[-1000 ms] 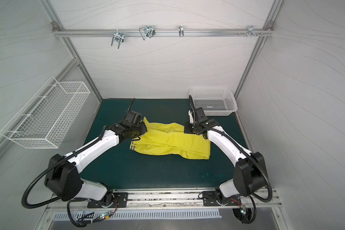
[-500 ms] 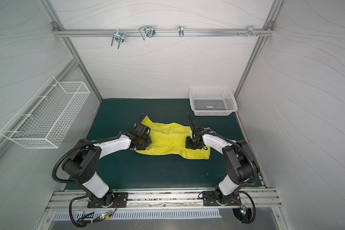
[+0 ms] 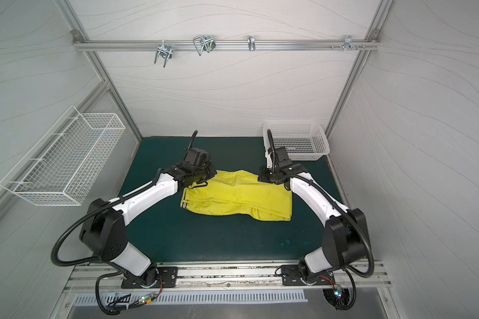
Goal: Roll up the long pants
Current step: Fold the long pant at the center of the board.
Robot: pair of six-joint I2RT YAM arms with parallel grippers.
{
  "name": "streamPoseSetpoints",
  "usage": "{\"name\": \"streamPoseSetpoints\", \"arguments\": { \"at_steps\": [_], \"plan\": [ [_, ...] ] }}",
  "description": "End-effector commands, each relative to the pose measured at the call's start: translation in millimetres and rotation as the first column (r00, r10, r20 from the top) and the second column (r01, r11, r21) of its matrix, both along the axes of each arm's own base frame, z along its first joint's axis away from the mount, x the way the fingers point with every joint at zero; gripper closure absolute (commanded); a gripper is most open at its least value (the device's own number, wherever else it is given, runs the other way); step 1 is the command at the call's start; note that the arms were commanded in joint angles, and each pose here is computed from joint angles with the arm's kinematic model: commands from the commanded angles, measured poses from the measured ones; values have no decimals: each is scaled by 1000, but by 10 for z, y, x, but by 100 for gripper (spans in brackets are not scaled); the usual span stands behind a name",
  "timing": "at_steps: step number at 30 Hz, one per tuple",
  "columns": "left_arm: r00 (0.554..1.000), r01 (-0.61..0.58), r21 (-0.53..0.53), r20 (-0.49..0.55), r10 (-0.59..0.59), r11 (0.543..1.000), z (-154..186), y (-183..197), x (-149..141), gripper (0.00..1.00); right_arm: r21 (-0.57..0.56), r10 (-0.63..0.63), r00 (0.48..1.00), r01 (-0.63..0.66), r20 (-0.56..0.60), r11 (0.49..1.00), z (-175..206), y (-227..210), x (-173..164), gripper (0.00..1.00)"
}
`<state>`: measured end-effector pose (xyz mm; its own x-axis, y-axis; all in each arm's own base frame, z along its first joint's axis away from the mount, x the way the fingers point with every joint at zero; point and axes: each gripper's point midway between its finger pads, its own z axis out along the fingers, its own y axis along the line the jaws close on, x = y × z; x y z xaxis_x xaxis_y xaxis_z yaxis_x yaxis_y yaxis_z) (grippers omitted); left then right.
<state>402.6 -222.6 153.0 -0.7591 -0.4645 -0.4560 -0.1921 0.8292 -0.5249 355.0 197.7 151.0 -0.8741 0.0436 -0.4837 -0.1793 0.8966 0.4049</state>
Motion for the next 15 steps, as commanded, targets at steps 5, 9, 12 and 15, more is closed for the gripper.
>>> {"name": "streamPoseSetpoints", "arguments": {
  "at_steps": [5, 9, 12, 15],
  "plan": [
    [976, -47, 50, -211, 57, 998, -1002, 212, -242, 100, -24, -16, 969, 10, -247, 1000, -933, -111, -319, 100],
    [952, -83, 87, -288, 105, 993, -1322, 467, -448, 100, 8, -49, 948, 54, -315, 999, -1116, -179, -464, 100],
    [943, -66, 120, -317, 101, 991, -1436, 522, -489, 100, 51, -58, 944, 79, -324, 996, -1112, -191, -478, 100],
    [945, -52, 125, -315, 90, 991, -1411, 498, -444, 100, 16, -62, 959, 69, -276, 997, -931, -256, -455, 100]
  ]
}}
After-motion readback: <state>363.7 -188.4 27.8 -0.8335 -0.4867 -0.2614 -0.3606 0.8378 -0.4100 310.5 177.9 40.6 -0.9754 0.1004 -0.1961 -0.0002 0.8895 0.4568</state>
